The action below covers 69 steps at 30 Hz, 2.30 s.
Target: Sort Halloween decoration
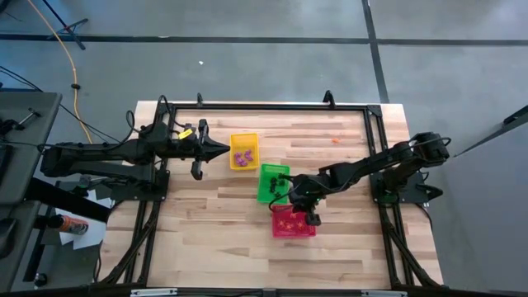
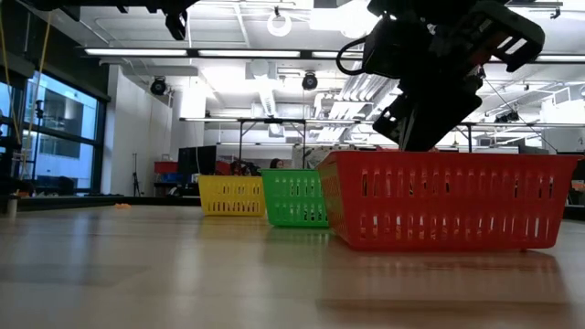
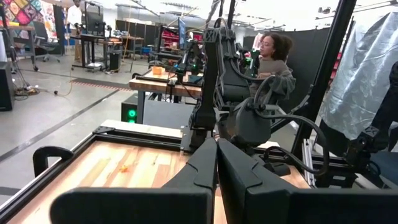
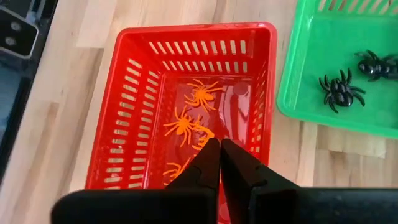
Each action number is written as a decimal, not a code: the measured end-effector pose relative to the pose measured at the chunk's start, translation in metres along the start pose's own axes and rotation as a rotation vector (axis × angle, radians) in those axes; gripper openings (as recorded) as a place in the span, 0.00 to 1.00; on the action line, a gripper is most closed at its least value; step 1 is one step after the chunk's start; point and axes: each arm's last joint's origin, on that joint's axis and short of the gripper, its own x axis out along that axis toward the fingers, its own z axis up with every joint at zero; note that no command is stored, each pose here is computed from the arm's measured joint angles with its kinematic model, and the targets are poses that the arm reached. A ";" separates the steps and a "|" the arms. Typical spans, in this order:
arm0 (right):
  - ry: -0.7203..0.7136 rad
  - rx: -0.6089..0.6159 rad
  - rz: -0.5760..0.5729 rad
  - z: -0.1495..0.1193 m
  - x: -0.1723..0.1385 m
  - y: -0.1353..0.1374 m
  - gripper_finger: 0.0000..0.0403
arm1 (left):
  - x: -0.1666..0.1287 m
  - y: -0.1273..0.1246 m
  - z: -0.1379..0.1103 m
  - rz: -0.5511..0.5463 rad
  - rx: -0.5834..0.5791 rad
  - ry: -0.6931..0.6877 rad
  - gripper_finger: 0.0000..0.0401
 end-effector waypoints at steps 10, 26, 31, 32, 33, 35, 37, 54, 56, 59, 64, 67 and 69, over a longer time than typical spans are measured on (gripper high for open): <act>0.008 -0.004 0.012 -0.001 0.002 0.009 0.31 | 0.000 0.000 0.000 0.000 0.000 0.000 0.01; 0.082 -0.103 -0.106 0.031 -0.086 0.008 0.35 | 0.000 0.000 0.000 0.000 0.000 0.000 0.01; -0.024 0.020 -0.207 -0.001 -0.121 -0.001 0.22 | 0.000 0.000 0.000 0.000 0.000 -0.003 0.01; -0.058 0.053 -0.223 -0.009 -0.127 -0.002 0.19 | 0.000 0.000 0.000 0.001 0.000 -0.003 0.01; -0.092 0.086 -0.233 -0.017 -0.132 -0.002 0.16 | 0.000 0.000 0.000 0.002 0.000 -0.003 0.01; -0.174 0.149 -0.245 -0.035 -0.139 -0.003 0.09 | 0.000 0.000 0.000 0.003 0.000 -0.003 0.01; -0.283 0.198 -0.246 -0.050 -0.143 -0.002 0.03 | 0.000 0.000 0.000 0.003 0.000 -0.002 0.01; -1.176 0.032 -0.283 -0.027 -0.170 -0.004 0.00 | 0.000 0.000 0.000 0.004 0.000 0.000 0.01; -1.167 0.028 -0.294 -0.021 -0.170 -0.005 0.00 | 0.000 0.000 0.000 0.004 0.000 0.000 0.01; -1.143 0.034 -0.303 -0.016 -0.166 -0.008 0.00 | 0.000 0.000 0.000 0.004 -0.001 0.001 0.01; -1.115 0.036 -0.302 -0.015 -0.160 -0.010 0.00 | 0.000 0.000 -0.001 0.005 -0.002 0.009 0.01; -1.112 0.027 -0.287 -0.014 -0.159 -0.010 0.00 | 0.000 0.000 -0.002 0.006 -0.003 0.021 0.01; -1.109 0.024 -0.283 -0.014 -0.159 -0.010 0.00 | 0.000 0.000 -0.002 0.006 -0.003 0.022 0.01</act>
